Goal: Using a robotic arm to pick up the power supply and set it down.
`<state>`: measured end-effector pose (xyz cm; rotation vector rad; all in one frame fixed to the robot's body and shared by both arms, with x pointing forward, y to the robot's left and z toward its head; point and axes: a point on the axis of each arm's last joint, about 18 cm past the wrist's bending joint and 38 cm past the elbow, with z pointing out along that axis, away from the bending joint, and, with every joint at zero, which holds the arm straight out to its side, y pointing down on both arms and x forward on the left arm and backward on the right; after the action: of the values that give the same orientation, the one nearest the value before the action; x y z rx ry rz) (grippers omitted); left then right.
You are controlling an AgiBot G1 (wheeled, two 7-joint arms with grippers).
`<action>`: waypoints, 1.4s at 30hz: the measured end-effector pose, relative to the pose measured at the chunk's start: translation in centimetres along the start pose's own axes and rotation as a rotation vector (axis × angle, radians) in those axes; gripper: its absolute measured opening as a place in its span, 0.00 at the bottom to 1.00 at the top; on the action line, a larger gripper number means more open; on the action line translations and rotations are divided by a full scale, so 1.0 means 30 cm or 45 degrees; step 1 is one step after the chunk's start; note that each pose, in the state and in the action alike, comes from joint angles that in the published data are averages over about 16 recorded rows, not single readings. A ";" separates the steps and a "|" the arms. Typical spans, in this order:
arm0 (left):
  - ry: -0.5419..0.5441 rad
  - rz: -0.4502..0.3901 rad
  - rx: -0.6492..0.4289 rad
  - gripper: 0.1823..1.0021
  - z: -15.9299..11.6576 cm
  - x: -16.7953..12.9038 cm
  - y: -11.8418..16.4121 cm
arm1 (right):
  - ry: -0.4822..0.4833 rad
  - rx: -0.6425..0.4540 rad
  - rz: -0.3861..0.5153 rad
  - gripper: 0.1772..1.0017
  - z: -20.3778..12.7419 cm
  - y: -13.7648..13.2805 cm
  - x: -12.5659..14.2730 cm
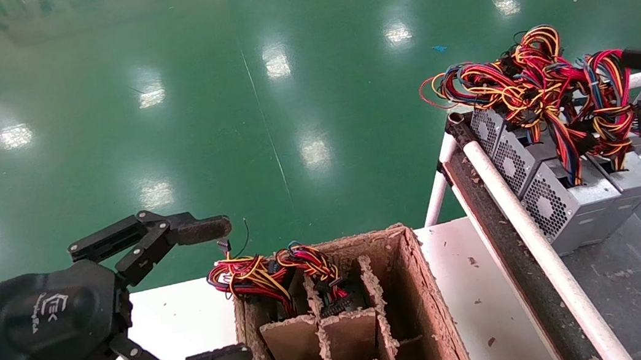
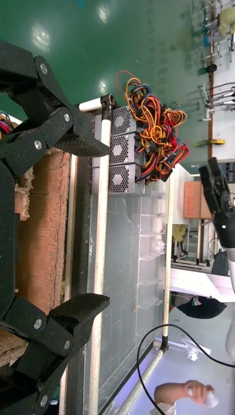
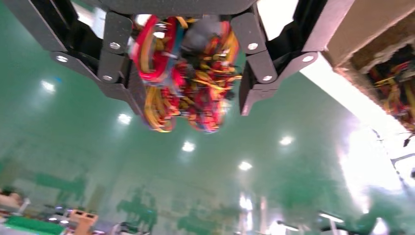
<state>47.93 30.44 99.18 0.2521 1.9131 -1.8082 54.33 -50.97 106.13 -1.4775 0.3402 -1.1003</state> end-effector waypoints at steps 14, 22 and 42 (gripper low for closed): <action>0.000 0.000 0.000 1.00 0.000 0.000 0.000 | -0.194 0.048 -0.042 0.83 0.104 -0.020 -0.132; 0.000 0.000 0.000 1.00 0.000 0.000 0.000 | -0.316 0.079 -0.051 0.94 0.153 -0.028 -0.228; 0.000 0.000 0.000 1.00 0.000 0.000 0.000 | -0.642 0.162 -0.037 1.00 0.222 -0.043 -0.515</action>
<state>47.93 30.45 99.18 0.2520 1.9131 -1.8082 51.11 -35.01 101.67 -1.5875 -0.1032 -0.7218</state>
